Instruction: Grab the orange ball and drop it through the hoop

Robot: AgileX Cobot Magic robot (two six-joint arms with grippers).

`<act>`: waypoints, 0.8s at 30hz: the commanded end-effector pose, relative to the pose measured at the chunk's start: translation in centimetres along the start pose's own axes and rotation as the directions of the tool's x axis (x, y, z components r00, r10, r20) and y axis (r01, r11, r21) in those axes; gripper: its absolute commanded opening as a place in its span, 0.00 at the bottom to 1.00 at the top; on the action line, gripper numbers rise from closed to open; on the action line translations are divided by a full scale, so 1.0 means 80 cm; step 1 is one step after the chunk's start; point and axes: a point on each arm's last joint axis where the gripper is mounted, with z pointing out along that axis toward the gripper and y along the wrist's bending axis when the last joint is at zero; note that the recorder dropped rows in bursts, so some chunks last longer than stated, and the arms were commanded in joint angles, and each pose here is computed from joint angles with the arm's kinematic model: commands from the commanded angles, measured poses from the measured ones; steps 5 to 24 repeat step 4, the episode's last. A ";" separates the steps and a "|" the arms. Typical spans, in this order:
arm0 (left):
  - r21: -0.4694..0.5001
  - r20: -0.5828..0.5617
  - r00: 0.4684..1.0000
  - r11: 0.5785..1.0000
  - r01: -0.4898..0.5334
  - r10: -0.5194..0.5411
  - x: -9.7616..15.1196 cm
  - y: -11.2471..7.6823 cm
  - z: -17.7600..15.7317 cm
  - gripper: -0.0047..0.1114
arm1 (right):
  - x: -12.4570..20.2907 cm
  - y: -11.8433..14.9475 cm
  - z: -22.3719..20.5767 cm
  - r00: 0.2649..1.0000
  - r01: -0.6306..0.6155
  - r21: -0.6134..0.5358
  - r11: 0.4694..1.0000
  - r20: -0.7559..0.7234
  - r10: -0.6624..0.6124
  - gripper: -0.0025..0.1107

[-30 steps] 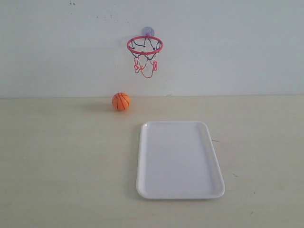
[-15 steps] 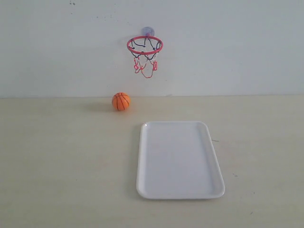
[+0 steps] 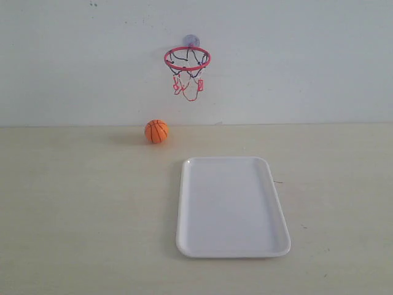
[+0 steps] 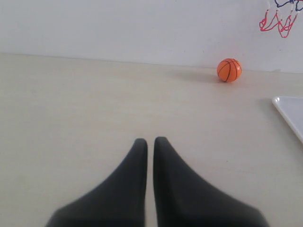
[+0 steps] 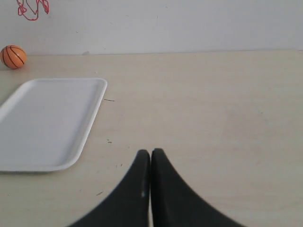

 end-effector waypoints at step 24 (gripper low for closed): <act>-0.002 0.006 1.000 1.000 0.011 -0.011 0.001 0.000 0.000 0.08 | -0.001 0.000 -0.001 1.000 0.004 0.002 1.000 0.014 -0.004 0.02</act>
